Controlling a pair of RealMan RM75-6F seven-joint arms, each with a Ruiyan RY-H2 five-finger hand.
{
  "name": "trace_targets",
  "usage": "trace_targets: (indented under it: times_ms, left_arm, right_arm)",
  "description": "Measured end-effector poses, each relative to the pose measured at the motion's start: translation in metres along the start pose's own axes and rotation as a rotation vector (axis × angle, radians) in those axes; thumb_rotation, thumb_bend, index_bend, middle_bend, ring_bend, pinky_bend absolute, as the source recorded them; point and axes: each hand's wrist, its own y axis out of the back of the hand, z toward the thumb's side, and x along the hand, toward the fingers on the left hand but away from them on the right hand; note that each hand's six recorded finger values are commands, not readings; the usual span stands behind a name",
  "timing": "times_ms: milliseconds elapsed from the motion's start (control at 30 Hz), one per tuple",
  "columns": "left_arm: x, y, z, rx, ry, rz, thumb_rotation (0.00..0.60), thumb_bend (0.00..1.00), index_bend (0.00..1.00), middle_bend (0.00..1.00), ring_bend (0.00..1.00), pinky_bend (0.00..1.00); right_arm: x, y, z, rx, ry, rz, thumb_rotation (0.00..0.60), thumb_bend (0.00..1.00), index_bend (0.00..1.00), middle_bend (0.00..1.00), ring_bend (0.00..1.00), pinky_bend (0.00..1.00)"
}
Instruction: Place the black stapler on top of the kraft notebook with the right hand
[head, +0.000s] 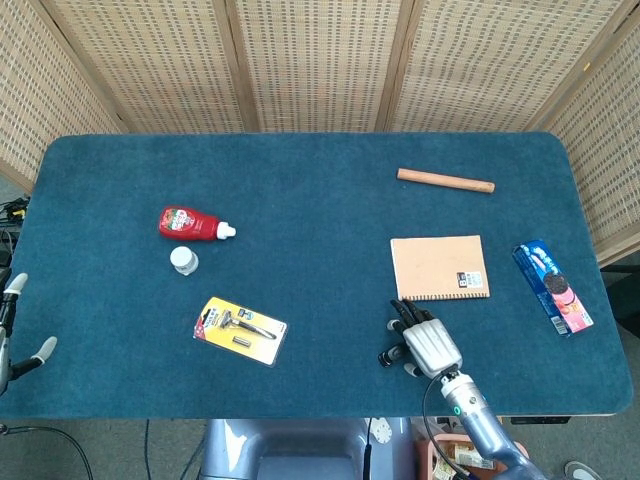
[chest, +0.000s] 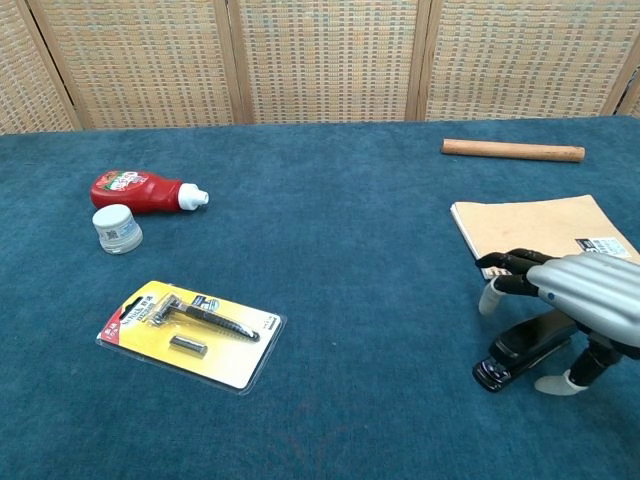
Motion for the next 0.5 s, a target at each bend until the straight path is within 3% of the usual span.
trace_targets:
  times_ms: [133, 233, 500]
  left_arm:
    - [-0.0002, -0.0006, -0.0001, 0.001, 0.001, -0.001, 0.6, 0.21, 0.03, 0.0, 0.0, 0.0]
    - [0.0, -0.0015, -0.0004, 0.002, 0.003, -0.004, 0.6, 0.21, 0.03, 0.0, 0.0, 0.0]
    - [0.0001, -0.0023, 0.001, 0.001, -0.001, -0.003, 0.6, 0.21, 0.03, 0.0, 0.0, 0.0]
  right_arm:
    - [-0.0015, -0.0012, -0.0034, -0.01, -0.01, 0.005, 0.6, 0.07, 0.4, 0.17, 0.08, 0.34]
    - [-0.0014, -0.0015, -0.0029, -0.02, -0.008, 0.005, 0.6, 0.07, 0.48, 0.28, 0.22, 0.41]
    - [-0.0022, 0.0011, 0.0037, -0.029, 0.016, -0.041, 0.6, 0.07, 0.62, 0.43, 0.36, 0.53]
